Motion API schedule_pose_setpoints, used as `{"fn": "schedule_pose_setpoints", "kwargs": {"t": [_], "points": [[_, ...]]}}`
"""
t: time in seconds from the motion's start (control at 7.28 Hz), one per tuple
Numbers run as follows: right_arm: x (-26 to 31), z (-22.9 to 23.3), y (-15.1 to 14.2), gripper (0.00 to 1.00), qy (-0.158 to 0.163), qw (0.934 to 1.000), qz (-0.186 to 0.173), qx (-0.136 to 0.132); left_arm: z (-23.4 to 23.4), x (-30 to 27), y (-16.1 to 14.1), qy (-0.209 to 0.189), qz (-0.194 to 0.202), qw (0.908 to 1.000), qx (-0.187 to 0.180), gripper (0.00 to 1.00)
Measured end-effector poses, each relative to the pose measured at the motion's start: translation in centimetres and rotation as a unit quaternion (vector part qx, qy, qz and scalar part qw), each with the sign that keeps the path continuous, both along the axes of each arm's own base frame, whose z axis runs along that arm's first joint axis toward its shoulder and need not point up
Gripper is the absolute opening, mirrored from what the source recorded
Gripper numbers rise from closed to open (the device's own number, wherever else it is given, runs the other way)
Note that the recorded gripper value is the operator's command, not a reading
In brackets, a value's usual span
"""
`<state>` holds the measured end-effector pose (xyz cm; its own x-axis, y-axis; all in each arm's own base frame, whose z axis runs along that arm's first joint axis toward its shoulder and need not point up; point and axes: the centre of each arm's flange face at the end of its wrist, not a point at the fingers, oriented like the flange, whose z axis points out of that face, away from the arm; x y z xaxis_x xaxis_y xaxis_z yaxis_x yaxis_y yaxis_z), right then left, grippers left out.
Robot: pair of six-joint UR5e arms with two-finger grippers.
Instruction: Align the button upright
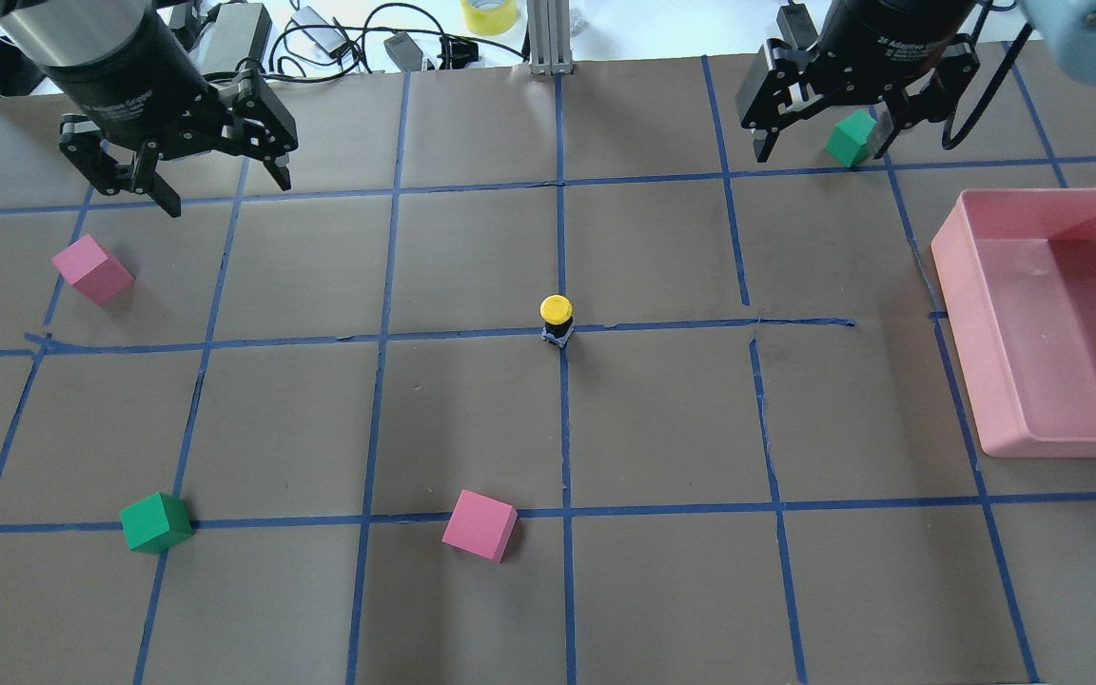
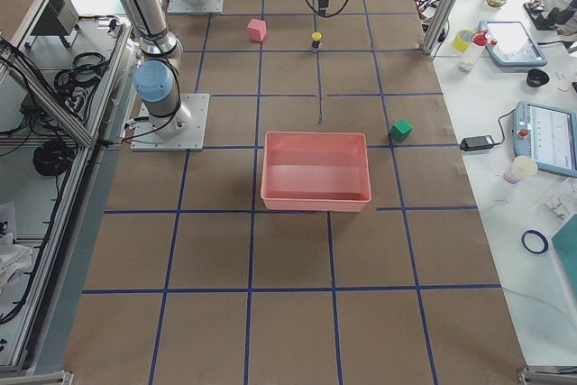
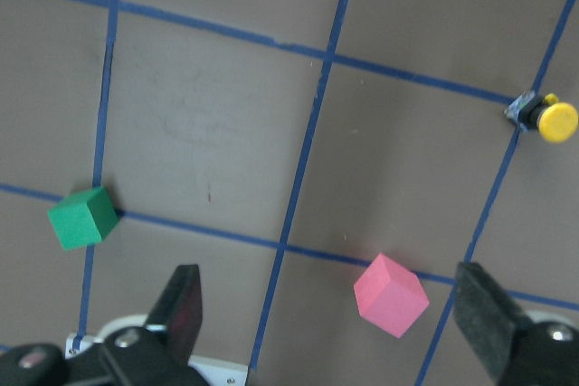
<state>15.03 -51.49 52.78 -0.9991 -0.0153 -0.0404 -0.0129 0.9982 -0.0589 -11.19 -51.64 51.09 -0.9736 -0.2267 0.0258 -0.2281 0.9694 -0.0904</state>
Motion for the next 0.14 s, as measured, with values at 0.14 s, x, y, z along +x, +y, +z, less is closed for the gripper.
{"fn": "schedule_pose_setpoints", "kwargs": {"t": [0.14], "points": [[-0.01, -0.02, 0.0, 1.0, 0.0, 1.0, 0.0, 0.0, -0.83, 0.01, -0.43, -0.002, -0.001, 0.9997, -0.025, 1.0]]}}
